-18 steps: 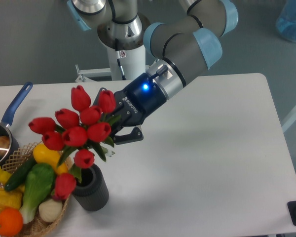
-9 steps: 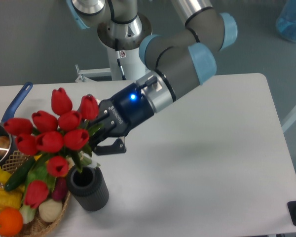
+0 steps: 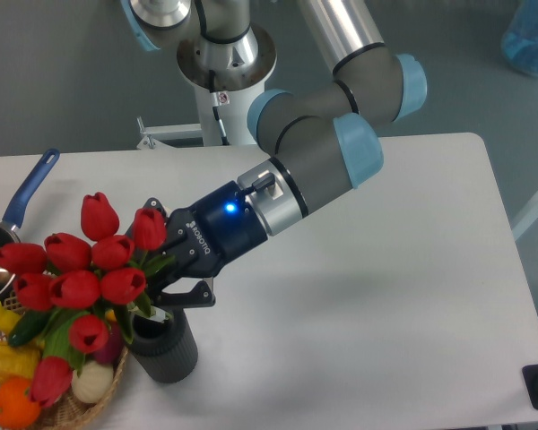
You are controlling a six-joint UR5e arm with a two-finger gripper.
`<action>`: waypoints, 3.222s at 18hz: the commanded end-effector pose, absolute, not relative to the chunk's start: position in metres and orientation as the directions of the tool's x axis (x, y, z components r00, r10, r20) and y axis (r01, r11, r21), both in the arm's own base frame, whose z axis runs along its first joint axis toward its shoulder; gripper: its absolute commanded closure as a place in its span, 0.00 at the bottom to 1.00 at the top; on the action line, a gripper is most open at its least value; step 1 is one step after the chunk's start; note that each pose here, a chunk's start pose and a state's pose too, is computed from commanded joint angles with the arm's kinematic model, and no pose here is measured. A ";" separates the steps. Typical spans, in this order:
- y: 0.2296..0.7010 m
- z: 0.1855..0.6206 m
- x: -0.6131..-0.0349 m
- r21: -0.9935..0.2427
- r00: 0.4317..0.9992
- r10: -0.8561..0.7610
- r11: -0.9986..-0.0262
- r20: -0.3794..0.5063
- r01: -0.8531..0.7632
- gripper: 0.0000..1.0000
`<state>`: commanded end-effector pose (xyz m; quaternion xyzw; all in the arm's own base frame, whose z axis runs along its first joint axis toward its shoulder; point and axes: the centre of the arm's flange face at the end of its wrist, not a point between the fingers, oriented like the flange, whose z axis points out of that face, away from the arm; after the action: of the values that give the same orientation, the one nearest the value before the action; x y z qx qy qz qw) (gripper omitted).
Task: Insert the flowers into the vase
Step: 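Lower the tulip stems into the black vase opening, then open the gripper to release the tulips and pull back from the vase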
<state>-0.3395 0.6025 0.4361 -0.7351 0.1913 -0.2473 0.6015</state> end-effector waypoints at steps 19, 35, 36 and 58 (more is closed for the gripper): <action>0.598 0.332 -0.341 -0.970 0.781 -0.591 -0.232 0.202 0.075 0.99; 0.577 0.268 -0.350 -0.977 0.794 -0.588 -0.210 0.153 0.033 0.31; 0.575 0.266 -0.350 -0.976 0.796 -0.585 -0.213 0.156 0.035 0.00; 0.441 0.320 -0.428 -0.849 0.955 -0.297 -0.508 0.012 -0.148 0.00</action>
<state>-0.4282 0.4409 0.3195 -0.8647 0.1286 -0.0779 0.4793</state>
